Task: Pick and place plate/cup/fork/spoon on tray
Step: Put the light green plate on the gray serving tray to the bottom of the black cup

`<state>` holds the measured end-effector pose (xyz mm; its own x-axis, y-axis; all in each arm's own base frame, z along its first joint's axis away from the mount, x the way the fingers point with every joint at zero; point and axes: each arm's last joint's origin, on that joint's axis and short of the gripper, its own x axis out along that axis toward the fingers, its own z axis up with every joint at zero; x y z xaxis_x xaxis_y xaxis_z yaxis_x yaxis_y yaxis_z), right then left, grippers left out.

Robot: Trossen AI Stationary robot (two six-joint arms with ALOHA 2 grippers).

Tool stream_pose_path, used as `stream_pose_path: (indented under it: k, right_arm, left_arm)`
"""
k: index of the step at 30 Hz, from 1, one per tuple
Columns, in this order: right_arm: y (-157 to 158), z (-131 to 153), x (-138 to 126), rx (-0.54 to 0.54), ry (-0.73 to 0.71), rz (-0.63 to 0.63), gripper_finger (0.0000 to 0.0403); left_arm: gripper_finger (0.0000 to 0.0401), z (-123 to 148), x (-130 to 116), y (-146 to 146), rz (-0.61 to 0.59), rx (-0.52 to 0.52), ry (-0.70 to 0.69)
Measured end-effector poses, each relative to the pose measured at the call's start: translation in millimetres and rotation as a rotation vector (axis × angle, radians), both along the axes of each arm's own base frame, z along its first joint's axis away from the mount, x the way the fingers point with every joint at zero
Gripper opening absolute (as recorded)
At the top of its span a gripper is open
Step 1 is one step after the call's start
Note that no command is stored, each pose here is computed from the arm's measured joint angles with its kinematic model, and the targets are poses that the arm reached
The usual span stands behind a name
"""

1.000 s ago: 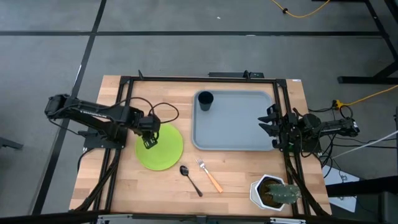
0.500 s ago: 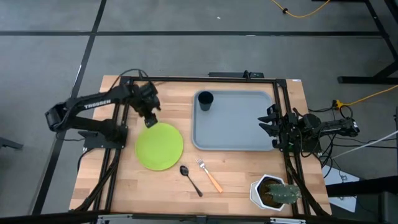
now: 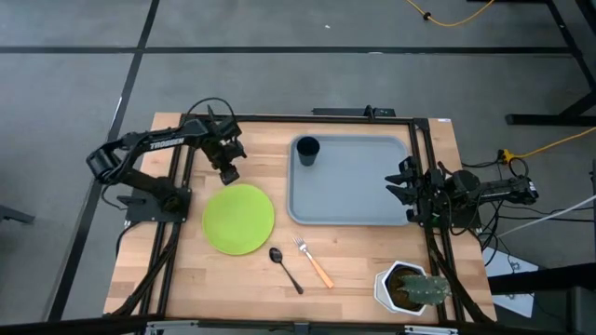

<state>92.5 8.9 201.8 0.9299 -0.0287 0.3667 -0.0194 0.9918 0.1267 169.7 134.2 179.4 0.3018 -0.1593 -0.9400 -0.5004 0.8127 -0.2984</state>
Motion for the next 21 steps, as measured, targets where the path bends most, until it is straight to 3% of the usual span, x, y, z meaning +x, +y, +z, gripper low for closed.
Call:
stream_pose_path:
  k: [21]
  right_arm:
    - [0,-4,1,-0.001,0.039,0.001,0.0120]
  left_arm:
    - [0.0141,-32,24,-10,-0.167,-0.059,0.075]
